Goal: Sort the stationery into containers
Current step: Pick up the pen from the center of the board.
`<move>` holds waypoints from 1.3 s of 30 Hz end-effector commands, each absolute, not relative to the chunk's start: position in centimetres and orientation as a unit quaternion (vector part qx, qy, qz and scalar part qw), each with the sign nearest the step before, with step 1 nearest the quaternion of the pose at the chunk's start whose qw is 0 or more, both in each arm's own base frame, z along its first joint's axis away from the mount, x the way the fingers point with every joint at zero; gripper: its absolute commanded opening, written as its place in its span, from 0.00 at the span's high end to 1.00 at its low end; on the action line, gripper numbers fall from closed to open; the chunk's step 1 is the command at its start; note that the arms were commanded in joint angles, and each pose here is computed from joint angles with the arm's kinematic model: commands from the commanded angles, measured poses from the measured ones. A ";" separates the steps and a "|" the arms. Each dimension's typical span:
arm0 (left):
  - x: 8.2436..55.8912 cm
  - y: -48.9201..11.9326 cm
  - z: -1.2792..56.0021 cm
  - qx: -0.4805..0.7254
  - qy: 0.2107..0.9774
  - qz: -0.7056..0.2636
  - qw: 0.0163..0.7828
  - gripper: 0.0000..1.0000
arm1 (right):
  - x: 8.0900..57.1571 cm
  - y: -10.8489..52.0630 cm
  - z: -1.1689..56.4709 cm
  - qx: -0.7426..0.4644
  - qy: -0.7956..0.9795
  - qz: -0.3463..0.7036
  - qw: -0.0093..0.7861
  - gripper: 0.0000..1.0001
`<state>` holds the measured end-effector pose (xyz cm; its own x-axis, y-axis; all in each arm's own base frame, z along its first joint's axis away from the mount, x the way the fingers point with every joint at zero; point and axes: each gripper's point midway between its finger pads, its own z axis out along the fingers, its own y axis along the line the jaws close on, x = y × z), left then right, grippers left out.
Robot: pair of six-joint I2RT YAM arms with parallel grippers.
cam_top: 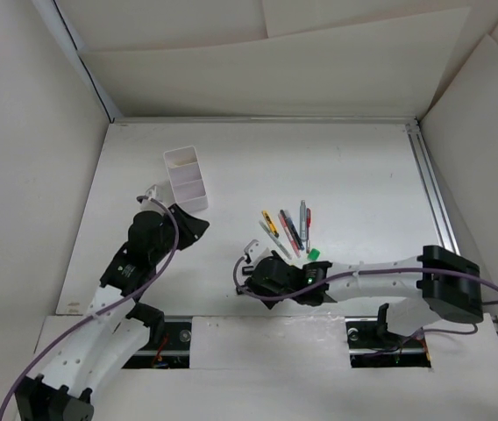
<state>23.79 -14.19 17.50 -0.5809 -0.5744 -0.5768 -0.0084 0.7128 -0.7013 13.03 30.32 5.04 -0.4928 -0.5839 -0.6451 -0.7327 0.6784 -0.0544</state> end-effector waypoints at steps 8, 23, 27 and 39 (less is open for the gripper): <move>22.5 -13.1 21.7 -0.200 0.786 -0.362 0.460 0.72 | 14.9 35.3 7.0 -0.434 0.817 0.151 0.348 0.29; 22.1 -12.6 25.8 -0.203 0.755 -0.381 0.494 0.64 | 14.8 35.9 5.3 -0.440 0.818 0.181 0.324 0.42; 22.1 -12.6 25.8 -0.203 0.755 -0.381 0.494 0.64 | 14.4 35.5 4.4 -0.446 0.819 0.181 0.312 0.42; 22.4 -12.7 26.4 -0.199 0.753 -0.381 0.498 0.64 | 14.3 34.1 2.5 -0.434 0.834 0.168 0.299 0.39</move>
